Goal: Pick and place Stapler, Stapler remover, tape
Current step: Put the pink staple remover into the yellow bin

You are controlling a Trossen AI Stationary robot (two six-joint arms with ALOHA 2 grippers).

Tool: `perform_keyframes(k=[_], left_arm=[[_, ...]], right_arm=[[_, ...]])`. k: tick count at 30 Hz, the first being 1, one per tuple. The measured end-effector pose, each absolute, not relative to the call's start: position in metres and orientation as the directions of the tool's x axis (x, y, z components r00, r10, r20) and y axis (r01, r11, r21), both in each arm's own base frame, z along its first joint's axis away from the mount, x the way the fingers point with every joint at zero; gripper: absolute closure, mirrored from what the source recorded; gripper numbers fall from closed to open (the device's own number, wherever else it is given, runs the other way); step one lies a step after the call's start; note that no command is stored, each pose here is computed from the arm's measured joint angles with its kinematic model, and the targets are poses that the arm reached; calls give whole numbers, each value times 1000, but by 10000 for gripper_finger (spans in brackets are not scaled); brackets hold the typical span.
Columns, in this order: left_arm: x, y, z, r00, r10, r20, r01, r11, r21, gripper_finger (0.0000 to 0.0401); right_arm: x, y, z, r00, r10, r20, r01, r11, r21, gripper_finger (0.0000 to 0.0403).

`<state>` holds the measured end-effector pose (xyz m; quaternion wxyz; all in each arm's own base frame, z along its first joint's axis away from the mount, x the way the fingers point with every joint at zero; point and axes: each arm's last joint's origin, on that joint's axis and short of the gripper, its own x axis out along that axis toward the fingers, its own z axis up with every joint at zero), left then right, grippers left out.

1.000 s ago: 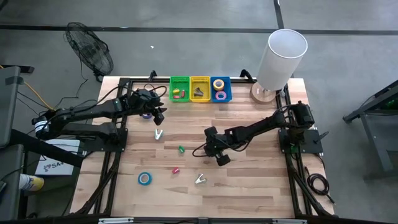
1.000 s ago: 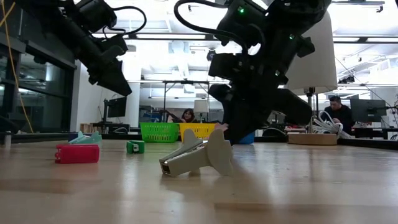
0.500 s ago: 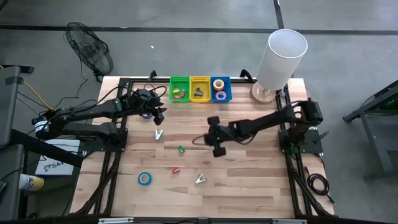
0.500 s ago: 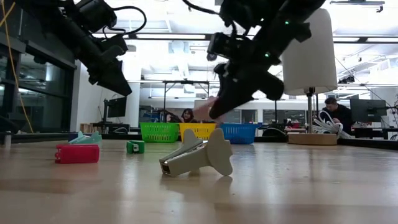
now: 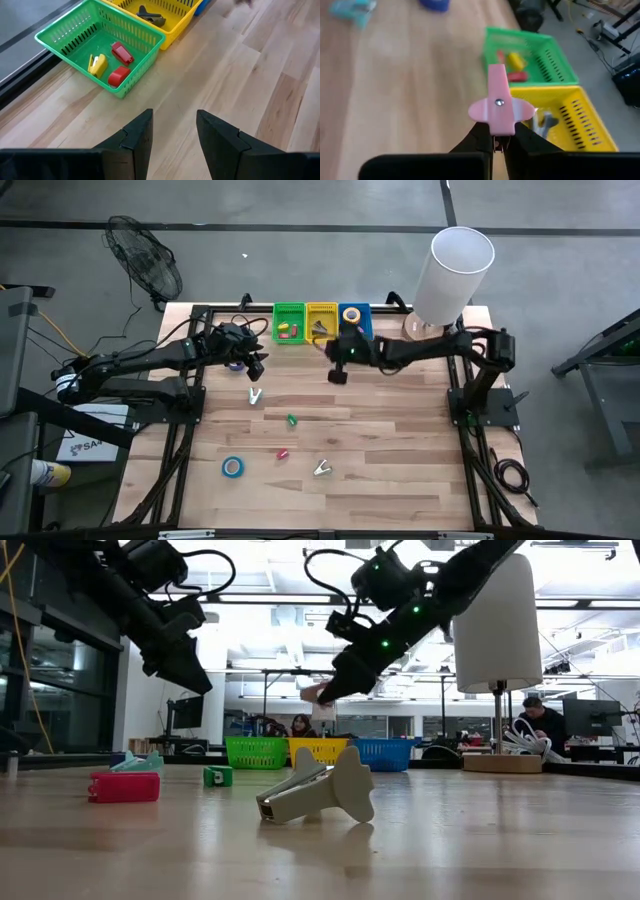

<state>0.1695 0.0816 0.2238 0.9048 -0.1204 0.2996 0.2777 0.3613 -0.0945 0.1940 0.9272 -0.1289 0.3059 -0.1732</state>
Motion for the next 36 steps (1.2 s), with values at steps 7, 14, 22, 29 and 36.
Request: perform_keyframes(k=[7,14,22,29,36], left_arm=[[169,82,224,666,430,-609,-575,817,-51,252],[170,82,224,671,430,-604,-573,818,-54,252],[170,82,225,673,427,-604,-570,819,-56,252],[170,81,224,677,416,-607,-563,824,-63,252],[170,81,224,677,417,-607,-563,824,-62,252]], right_arm=[[353,-142,200,808,-388,-443,316,920,-231,371],[345,-175,188,808,-398,-434,378,916,-136,390],[345,-193,166,804,-403,-436,422,905,-59,372],[345,-195,156,793,-384,-473,424,905,-24,372],[344,-195,154,781,-378,-496,426,904,-19,357]])
